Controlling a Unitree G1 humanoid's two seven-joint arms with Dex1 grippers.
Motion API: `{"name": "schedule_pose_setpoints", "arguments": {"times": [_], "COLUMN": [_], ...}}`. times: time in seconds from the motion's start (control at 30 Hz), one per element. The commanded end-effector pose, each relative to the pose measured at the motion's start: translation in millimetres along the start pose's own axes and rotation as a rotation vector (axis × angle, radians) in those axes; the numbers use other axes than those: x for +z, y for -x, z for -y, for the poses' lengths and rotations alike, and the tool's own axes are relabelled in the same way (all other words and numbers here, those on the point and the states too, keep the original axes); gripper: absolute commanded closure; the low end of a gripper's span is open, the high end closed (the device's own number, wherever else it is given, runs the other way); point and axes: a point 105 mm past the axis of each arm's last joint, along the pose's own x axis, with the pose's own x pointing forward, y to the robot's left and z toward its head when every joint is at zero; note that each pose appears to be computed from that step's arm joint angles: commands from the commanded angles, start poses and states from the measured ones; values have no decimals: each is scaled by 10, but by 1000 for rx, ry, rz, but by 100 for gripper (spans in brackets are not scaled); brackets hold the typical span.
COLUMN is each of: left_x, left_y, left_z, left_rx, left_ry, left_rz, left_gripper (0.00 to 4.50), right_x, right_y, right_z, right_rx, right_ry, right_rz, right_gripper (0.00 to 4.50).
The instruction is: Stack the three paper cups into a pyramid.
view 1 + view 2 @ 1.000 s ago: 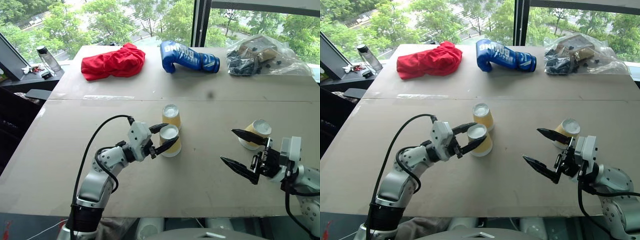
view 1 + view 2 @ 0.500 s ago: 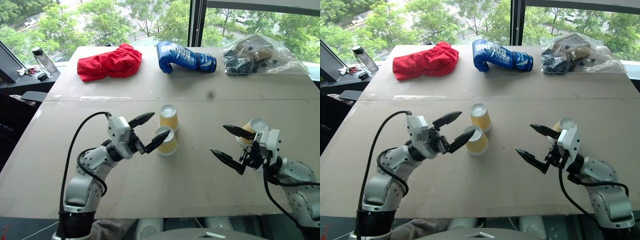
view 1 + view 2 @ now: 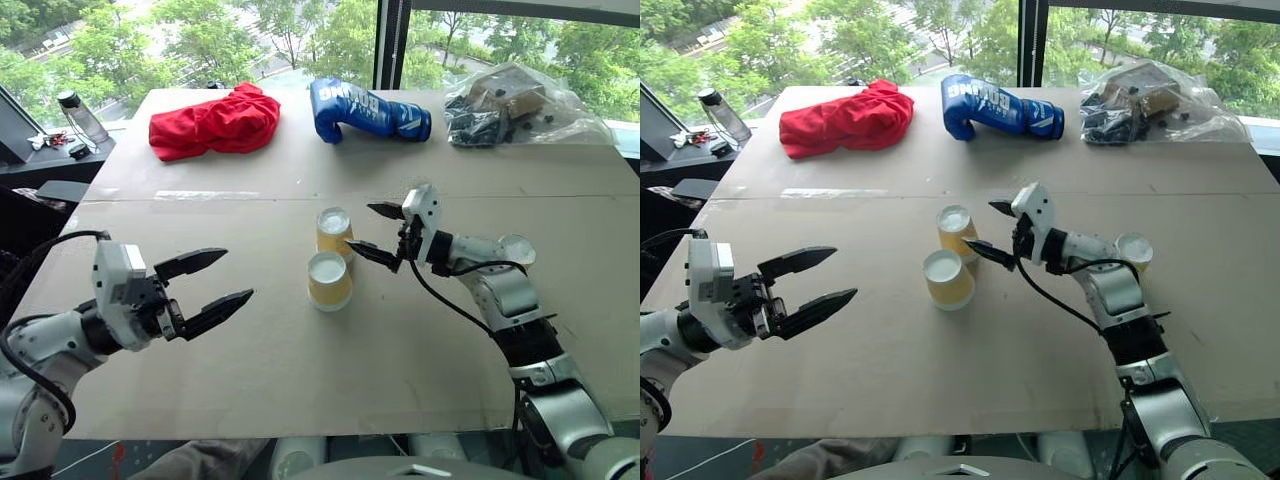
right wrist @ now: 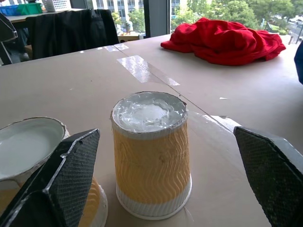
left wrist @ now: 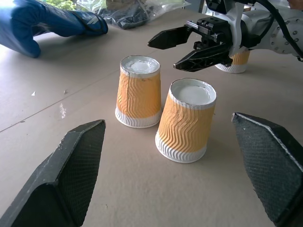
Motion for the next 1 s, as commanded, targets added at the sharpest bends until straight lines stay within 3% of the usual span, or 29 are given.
{"name": "schedule_pose_setpoints", "arguments": {"times": [0.03,0.47,0.57,0.6,0.7,0.87,1.0], "left_x": [145,217,231,233,241,255,287], "left_y": [57,-16,-27,-30,-42,-79,-122], "left_z": [-25,-20,-20,-21,-26,-28,8], "left_rx": [1,-6,-6,-7,-10,-25,-62], "left_ry": [-40,-50,-50,-50,-48,-49,-56], "left_rz": [19,32,35,35,38,40,38], "left_gripper": [11,11,0,0,0,0,0], "right_x": [87,91,123,125,125,189,255], "right_y": [-175,-450,-464,-462,-444,-351,-91], "right_z": [-20,-73,-57,-59,-64,-4,74], "right_rx": [46,99,84,85,86,60,28], "right_ry": [9,39,39,41,44,55,63], "right_rz": [9,8,26,27,29,46,54], "right_gripper": [0,0,75,134,211,230,230]}}
